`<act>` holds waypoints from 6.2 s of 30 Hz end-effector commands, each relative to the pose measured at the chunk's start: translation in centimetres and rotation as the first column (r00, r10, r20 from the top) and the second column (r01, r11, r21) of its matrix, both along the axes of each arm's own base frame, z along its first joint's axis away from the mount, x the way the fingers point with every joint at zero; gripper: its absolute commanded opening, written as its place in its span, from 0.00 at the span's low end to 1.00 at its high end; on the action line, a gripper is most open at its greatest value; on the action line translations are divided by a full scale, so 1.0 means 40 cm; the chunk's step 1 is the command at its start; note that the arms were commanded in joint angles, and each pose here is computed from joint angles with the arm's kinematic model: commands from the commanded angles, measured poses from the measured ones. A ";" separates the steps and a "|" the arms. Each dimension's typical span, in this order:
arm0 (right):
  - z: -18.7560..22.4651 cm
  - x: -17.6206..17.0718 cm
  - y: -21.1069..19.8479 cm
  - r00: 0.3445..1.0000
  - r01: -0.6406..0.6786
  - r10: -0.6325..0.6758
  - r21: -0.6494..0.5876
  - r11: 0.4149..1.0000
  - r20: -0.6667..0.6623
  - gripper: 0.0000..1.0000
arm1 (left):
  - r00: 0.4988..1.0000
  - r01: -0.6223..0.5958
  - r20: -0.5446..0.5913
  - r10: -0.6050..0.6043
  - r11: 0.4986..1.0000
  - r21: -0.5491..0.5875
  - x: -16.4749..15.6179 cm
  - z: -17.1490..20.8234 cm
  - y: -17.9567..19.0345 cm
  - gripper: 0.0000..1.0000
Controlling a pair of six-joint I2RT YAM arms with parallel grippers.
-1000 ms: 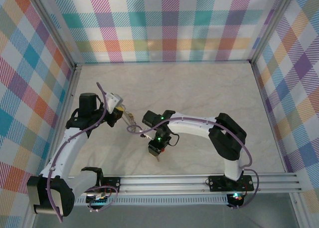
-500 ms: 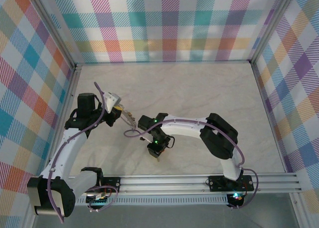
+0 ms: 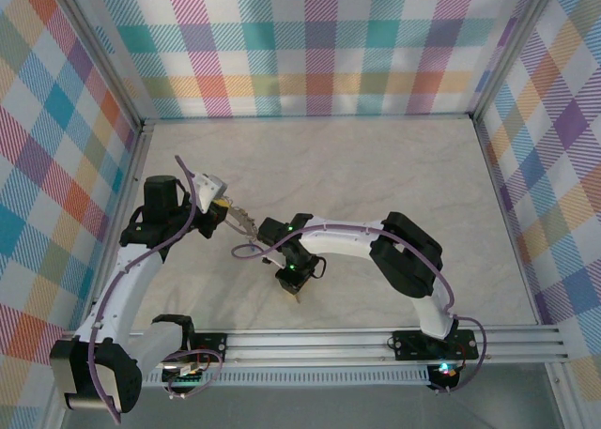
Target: Put the keys on the keyring
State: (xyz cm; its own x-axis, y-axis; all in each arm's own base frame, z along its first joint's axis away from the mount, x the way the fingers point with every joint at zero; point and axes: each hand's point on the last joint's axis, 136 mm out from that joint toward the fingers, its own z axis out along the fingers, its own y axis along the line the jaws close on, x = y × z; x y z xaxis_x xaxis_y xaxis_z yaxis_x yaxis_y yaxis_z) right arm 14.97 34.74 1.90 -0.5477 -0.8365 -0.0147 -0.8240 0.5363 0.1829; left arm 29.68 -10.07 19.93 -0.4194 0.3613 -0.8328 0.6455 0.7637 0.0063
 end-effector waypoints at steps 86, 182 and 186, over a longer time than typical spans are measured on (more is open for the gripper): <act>0.519 0.189 0.042 0.963 -0.231 0.033 0.758 0.610 0.267 0.00 | 0.818 0.575 0.055 -0.572 0.815 -0.070 -0.111 0.074 -0.290 0.00; 0.650 0.213 -0.048 0.763 -0.608 0.034 0.697 0.380 0.646 0.38 | 0.796 0.596 0.219 -0.564 0.795 -0.118 -0.122 0.161 -0.310 0.00; 0.651 0.162 -0.051 0.634 -0.759 0.134 0.579 0.298 0.762 0.40 | 0.768 0.636 0.217 -0.602 0.756 -0.154 -0.139 0.171 -0.321 0.00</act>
